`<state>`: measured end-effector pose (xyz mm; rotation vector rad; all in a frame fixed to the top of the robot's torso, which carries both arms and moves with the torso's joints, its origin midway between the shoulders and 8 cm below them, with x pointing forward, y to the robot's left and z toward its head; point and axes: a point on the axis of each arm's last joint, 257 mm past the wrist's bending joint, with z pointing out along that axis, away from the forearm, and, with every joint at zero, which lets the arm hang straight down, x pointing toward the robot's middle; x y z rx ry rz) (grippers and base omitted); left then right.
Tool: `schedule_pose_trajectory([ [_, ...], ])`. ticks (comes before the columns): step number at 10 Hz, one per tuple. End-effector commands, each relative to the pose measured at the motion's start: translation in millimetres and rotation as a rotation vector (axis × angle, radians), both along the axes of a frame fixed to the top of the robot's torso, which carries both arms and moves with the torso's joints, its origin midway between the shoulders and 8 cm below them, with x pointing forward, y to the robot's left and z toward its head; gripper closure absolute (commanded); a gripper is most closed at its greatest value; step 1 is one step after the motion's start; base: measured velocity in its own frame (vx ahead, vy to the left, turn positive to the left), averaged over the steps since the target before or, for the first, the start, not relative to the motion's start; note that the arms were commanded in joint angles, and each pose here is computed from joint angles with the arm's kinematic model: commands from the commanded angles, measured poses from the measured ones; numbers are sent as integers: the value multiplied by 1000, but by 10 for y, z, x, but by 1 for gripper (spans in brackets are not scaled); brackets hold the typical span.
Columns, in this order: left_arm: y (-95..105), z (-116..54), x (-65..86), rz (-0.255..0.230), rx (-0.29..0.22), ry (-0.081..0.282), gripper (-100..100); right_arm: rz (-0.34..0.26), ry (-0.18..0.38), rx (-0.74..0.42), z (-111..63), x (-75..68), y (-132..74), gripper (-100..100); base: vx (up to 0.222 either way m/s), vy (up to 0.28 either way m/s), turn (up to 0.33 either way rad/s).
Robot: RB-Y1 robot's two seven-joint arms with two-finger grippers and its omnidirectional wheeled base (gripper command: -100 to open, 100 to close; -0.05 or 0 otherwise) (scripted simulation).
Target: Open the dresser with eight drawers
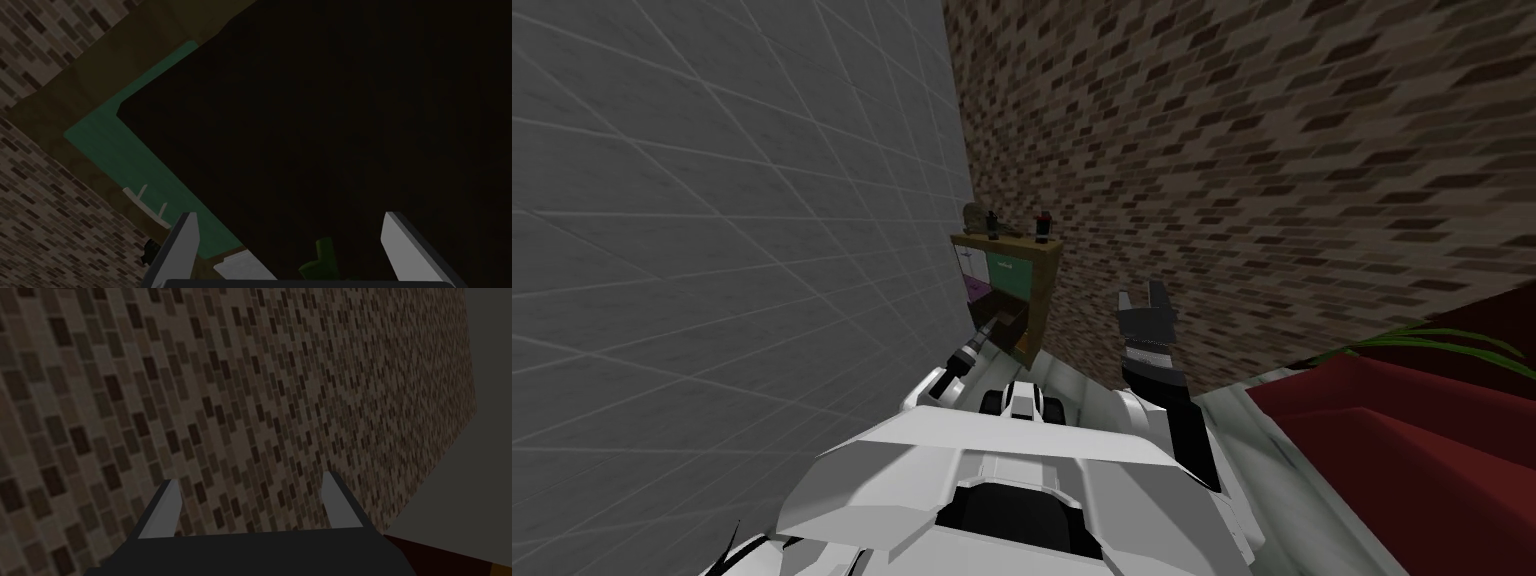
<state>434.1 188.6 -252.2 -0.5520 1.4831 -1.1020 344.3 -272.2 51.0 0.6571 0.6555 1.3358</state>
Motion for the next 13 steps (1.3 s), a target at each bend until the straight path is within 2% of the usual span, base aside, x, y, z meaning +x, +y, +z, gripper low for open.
schedule_pose_trajectory([
  [1, 18, 158, 13, -1, 1, -2, -100, 0, 0, 0, 0, 0, 0, 0, 33, -33, -4],
  [6, 36, 442, -6, -6, 3, -1, -100, 0, 0, 0, 0, 0, 0, 0, 6, -16, 3],
  [7, 38, 332, -22, -1, 5, 17, -100, 0, 0, 0, 0, 0, 0, 0, 5, -3, 0],
  [8, 42, 320, -22, 0, 5, 22, 0, 0, 0, 0, 0, 0, 0, 0, 0, 0, 0],
  [13, 62, 272, -29, 5, 8, 33, 0, 0, 0, 0, 0, 0, 0, 0, 0, 0, 0],
])
